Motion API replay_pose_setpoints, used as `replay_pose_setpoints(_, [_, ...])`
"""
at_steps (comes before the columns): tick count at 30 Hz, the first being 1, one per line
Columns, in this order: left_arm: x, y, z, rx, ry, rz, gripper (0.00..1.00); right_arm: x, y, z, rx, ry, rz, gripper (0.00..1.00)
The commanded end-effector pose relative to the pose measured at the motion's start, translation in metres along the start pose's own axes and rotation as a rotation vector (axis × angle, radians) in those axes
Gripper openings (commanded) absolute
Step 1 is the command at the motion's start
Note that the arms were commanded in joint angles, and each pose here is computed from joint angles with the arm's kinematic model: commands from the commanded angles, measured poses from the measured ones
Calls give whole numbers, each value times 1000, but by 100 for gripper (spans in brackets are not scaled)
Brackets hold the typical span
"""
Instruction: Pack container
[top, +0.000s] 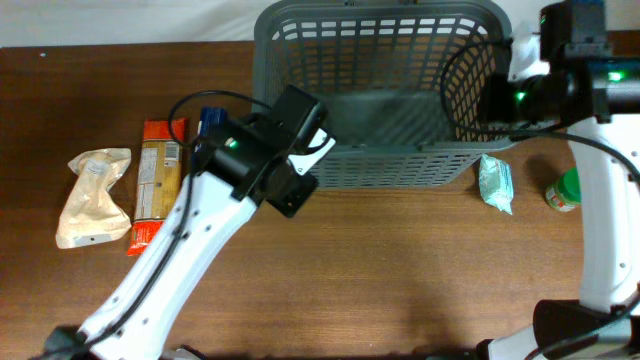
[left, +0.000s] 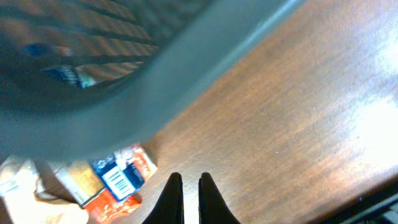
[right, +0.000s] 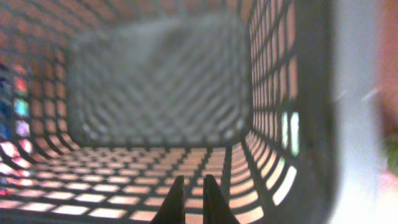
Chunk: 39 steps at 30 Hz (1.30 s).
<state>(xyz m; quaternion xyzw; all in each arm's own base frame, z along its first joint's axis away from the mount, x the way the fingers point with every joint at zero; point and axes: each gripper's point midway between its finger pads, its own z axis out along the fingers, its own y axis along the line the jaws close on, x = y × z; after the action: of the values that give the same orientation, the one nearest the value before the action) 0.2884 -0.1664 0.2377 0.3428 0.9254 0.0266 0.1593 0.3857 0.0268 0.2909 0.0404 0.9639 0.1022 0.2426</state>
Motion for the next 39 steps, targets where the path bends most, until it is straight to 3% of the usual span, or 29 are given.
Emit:
replay_pose_setpoints(1, [14, 27, -57, -127, -153, -120, 2, -29, 10, -51, -2, -177, -42, 4])
replay_pose_setpoints(9, [49, 66, -112, -246, -296, -300, 2, -54, -34, -61, 73, -261, 43, 4])
replay_pose_setpoints(19, [78, 81, -120, -282, -261, -379, 2, -58, -91, -10, 127, -154, 192, 4])
replay_pose_setpoints(28, [84, 80, -118, -280, -230, -374, 2, -63, -91, 46, 34, -67, 205, 4])
replay_pose_setpoints(39, [86, 79, -117, -279, -219, -372, 2, -73, -72, 51, -86, -89, 190, 4])
